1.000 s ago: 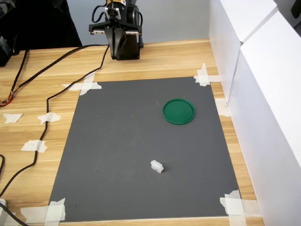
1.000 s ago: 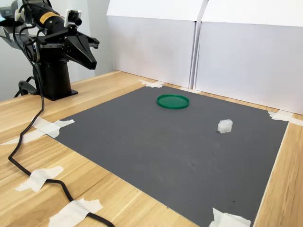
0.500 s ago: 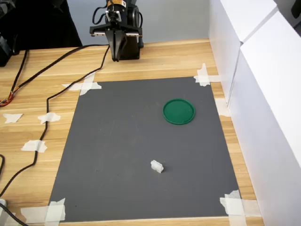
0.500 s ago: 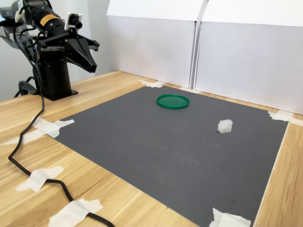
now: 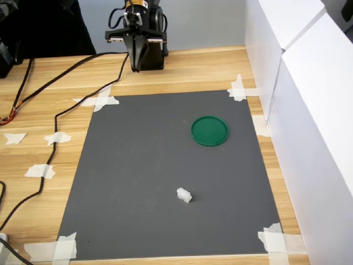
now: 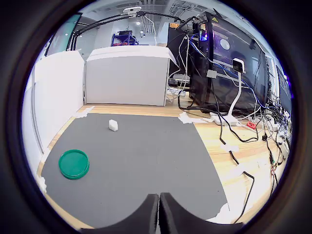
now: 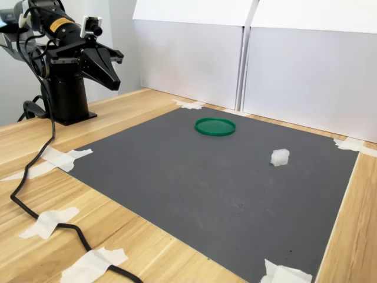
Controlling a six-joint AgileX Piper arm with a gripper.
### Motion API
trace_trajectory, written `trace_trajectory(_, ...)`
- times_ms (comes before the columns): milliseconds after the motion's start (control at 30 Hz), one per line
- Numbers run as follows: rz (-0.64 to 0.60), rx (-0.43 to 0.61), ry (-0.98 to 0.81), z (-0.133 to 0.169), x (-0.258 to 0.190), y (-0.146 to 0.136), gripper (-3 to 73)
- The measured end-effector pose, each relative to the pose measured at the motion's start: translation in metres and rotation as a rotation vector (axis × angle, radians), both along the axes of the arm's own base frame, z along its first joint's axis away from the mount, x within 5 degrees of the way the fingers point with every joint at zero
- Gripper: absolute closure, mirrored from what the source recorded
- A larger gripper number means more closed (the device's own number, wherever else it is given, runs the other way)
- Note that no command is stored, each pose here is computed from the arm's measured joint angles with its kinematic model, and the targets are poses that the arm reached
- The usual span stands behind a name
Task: Grasp a white terminal and put it on the green lid.
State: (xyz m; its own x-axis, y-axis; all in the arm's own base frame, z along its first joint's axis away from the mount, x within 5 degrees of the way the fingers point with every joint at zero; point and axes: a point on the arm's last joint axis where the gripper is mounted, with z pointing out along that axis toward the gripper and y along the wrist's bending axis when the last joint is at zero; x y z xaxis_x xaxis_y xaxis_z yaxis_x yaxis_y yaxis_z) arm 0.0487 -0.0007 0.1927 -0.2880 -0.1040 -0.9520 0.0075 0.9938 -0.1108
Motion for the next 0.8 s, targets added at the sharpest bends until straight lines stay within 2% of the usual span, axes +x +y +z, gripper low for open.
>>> trace_trajectory(433, -0.011, -0.007, -0.121, 0.013, 0.006, -0.001, 71.1)
trace_trajectory(600, -0.016, -0.002, -0.036, 0.025, 0.025, -0.003, 71.1)
trace_trajectory(800, -0.013, 0.004, 0.061, 0.062, 0.056, -0.005, 71.1)
